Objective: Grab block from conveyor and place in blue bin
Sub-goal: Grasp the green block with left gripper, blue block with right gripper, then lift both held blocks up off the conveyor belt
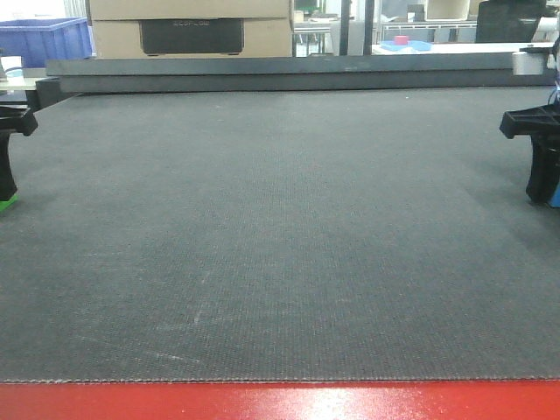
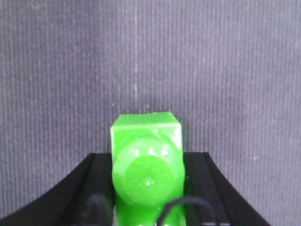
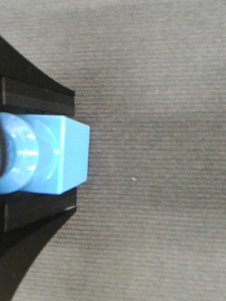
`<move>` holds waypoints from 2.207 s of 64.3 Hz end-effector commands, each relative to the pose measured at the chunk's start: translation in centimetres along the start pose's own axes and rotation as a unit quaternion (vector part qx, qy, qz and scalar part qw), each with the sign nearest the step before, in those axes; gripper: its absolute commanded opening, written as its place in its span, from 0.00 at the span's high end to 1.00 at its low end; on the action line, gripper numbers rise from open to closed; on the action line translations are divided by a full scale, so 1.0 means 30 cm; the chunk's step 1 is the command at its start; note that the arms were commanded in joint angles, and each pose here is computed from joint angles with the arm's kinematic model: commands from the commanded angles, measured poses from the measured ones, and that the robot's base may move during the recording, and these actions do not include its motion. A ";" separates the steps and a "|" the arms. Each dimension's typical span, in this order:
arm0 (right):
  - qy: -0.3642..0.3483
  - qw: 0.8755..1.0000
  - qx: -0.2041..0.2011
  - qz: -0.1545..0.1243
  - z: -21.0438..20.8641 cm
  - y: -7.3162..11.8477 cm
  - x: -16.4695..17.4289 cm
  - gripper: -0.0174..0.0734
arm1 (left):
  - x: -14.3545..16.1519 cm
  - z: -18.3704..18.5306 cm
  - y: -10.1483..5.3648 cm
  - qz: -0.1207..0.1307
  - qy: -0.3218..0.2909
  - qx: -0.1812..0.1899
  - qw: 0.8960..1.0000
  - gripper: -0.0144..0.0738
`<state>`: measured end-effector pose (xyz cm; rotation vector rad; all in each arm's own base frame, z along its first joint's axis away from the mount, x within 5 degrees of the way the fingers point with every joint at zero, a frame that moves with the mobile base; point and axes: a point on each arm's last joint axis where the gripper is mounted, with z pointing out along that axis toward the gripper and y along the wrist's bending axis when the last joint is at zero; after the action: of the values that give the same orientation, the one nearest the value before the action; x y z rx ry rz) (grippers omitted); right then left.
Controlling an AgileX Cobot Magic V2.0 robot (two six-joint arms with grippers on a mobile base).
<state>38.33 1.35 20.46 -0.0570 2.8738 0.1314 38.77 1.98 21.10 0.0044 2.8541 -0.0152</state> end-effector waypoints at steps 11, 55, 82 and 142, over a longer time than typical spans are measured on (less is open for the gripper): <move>-0.036 0.999 -0.001 -0.017 -0.162 0.037 0.027 0.98 | 0.030 -0.137 -0.034 0.006 -0.008 0.009 1.000 0.96; -0.224 0.962 -0.059 -0.142 -0.483 0.256 0.463 0.98 | 0.331 -0.571 -0.158 0.059 -0.205 0.035 0.976 0.96; -0.416 0.894 -0.085 -0.143 -0.802 0.214 0.645 0.98 | 0.537 -0.864 -0.137 0.072 -0.361 0.026 0.929 0.96; -0.476 0.863 -0.068 -0.156 -1.052 0.187 0.721 0.98 | 0.694 -1.025 -0.120 0.065 -0.487 0.031 0.870 0.96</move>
<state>9.19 3.48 45.21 -0.3705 1.8508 0.2347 10.22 -1.17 44.47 0.1589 1.8521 -0.0443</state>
